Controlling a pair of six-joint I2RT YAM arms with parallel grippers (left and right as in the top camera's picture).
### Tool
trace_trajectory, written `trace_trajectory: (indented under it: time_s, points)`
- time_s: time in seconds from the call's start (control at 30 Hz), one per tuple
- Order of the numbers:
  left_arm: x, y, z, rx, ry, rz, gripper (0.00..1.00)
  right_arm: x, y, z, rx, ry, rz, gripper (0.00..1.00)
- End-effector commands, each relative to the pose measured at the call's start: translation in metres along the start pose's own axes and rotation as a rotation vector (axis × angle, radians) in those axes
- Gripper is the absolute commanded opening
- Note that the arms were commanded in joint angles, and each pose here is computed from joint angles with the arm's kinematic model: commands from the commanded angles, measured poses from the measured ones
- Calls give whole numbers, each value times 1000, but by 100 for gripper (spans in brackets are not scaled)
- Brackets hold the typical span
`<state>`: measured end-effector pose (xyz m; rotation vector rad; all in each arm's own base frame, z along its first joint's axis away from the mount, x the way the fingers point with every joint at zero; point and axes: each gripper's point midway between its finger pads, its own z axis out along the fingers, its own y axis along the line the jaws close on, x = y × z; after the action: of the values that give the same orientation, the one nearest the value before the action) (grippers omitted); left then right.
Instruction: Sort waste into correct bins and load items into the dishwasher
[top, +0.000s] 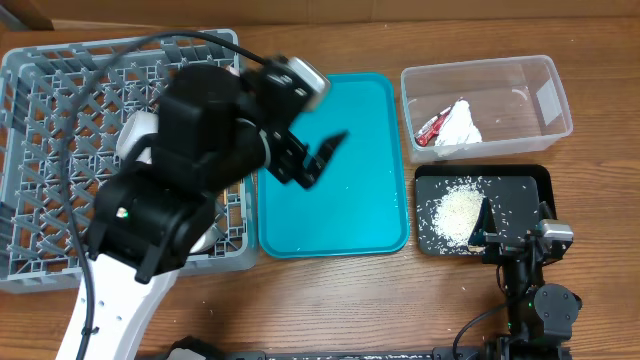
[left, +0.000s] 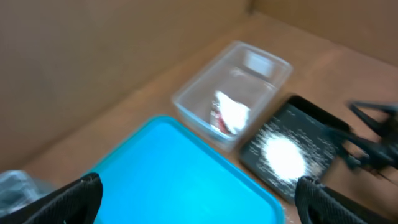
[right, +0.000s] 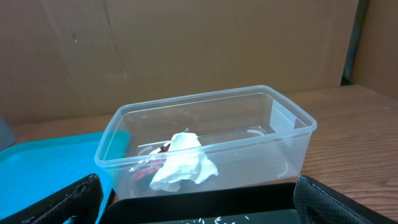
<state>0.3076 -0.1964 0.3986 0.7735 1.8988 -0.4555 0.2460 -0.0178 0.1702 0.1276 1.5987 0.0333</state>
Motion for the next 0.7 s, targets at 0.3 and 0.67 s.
trace_trajectory:
  time_s: [0.3,0.67]
  points:
    - [78,33,-57,-238,-359,-123,100,1,-2,0,6,-4,0,100]
    - [177,31,-90,-427,-515,-105,100,1,-2,0,6,-4,0,100]
